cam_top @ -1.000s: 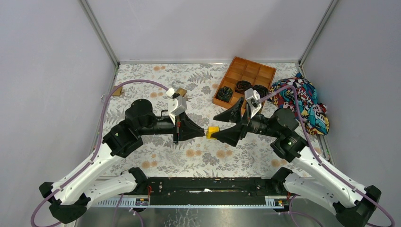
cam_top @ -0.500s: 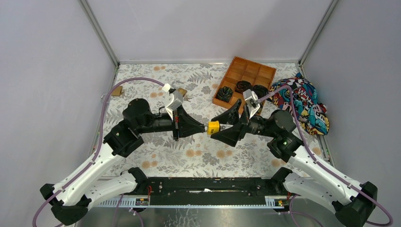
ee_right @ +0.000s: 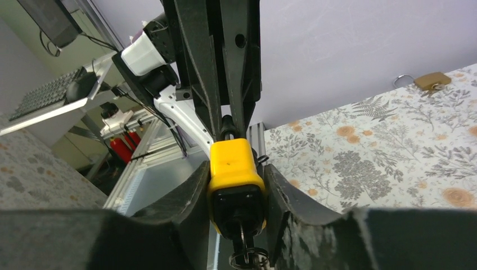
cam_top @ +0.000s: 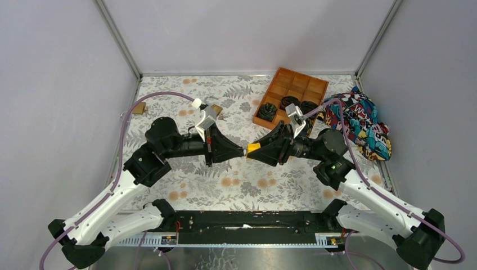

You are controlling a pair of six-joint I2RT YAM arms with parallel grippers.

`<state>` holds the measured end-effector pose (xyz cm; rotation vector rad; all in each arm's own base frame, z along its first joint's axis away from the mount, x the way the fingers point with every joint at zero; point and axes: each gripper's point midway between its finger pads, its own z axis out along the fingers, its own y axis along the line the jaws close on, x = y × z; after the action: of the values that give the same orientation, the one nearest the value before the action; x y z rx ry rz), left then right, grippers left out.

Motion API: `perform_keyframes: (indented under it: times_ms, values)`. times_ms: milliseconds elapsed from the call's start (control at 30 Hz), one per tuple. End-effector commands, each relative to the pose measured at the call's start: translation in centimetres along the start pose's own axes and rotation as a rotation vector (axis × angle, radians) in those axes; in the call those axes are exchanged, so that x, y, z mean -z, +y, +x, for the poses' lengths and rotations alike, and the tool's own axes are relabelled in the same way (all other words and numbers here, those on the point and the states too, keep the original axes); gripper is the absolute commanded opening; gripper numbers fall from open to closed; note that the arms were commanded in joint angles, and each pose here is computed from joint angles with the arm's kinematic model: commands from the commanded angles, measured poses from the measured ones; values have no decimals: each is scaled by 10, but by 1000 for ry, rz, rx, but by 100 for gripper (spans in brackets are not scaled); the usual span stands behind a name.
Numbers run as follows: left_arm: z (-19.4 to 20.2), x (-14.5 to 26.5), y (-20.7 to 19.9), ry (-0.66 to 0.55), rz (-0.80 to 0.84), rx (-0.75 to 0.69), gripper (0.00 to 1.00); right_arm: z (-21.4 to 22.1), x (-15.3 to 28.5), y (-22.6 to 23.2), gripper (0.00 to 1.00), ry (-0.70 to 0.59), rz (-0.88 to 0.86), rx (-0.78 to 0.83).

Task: Lock with the key
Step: Lock the lock.

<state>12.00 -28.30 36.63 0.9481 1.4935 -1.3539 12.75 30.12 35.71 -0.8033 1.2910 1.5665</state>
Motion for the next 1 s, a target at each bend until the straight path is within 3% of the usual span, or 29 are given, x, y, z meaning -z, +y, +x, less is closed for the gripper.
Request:
perform_keyframes:
  times_ms: [0, 167, 267, 400, 600, 700, 967]
  values:
    - [-28, 3, -17, -100, 60, -78, 0, -21, 0, 12, 0, -73, -21, 46]
    - [-21, 4, -15, -84, 56, -57, 0, -32, 5, 8, 0, -126, 41, 47]
    - [-17, 5, -18, -67, 70, -42, 25, -35, 6, 12, 0, -133, 33, 58]
    - [-9, 9, -14, -30, 46, -39, 40, -38, 4, 17, 0, -109, 14, 73]
    - [-1, 16, -4, 18, -14, -75, 43, -40, 4, 27, 0, -61, -26, 106]
    - [-3, 14, 0, 7, -27, -81, 39, -39, 3, 30, 0, -39, -44, 109]
    - [-9, 6, -10, -31, 59, -70, 37, -37, -1, 27, 0, -13, -54, 93]
